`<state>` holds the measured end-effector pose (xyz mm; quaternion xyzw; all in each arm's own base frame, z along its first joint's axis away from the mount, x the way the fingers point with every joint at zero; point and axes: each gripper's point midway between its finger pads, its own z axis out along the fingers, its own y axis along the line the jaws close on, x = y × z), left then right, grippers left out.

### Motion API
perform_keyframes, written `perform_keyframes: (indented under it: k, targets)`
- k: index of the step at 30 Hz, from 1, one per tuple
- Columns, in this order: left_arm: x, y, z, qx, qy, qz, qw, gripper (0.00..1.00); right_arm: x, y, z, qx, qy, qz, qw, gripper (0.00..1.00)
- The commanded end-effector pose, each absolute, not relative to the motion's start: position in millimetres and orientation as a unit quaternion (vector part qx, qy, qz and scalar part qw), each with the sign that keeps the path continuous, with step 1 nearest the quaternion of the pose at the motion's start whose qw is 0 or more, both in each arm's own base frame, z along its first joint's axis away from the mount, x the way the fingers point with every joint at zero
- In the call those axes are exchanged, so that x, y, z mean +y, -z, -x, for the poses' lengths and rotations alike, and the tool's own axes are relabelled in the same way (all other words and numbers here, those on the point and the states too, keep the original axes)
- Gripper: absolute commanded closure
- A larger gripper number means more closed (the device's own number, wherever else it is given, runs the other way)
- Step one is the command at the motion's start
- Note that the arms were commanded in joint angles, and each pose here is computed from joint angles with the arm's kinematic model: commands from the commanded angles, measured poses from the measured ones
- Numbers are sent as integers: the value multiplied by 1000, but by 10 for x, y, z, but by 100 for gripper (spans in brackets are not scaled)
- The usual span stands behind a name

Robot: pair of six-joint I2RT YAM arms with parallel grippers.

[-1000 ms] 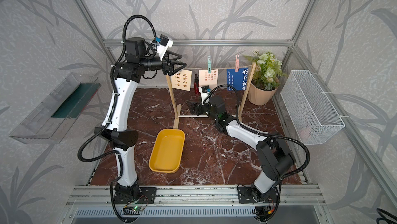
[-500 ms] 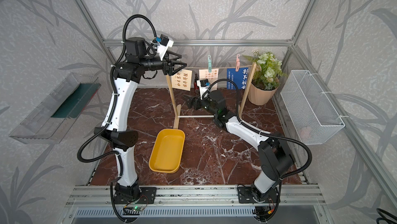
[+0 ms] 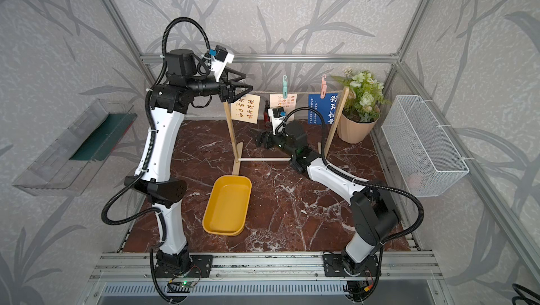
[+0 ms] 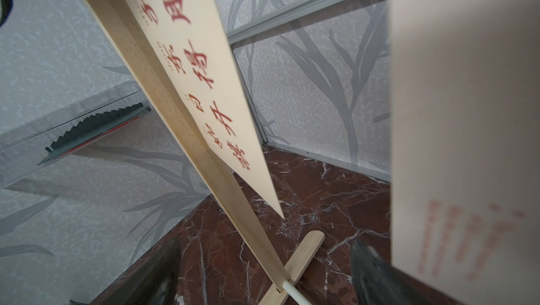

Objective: Remove the postcards from the strings
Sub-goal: Pinch the postcard on the clothesline.

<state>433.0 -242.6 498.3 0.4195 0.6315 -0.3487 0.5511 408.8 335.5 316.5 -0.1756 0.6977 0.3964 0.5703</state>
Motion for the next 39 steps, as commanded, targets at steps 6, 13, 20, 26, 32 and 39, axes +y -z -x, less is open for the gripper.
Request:
perform_keyframes:
  k: [6, 13, 20, 26, 32, 39]
  targets:
    - [-2404, -5088, -4140, 613, 334, -442, 563, 33, 3363, -3232, -4080, 686, -410, 175, 575, 12]
    - [-2362, -5070, -4140, 620, 316, -442, 566, 35, 3399, -3209, -4073, 685, -416, 178, 571, 11]
    - [-2301, -5044, -4223, 628, 305, -434, 570, 35, 3417, -3211, -4061, 681, -426, 178, 569, 12]
    - [-2319, -5039, -4217, 624, 315, -438, 566, 39, 3403, -3240, -4049, 679, -424, 175, 573, 12]
    - [-2319, -4995, -4155, 627, 318, -445, 555, 54, 3423, -3247, -4055, 679, -423, 177, 574, 12]
    - [-2330, -5005, -4134, 627, 321, -444, 553, 57, 3444, -3333, -4165, 670, -414, 172, 592, 10]
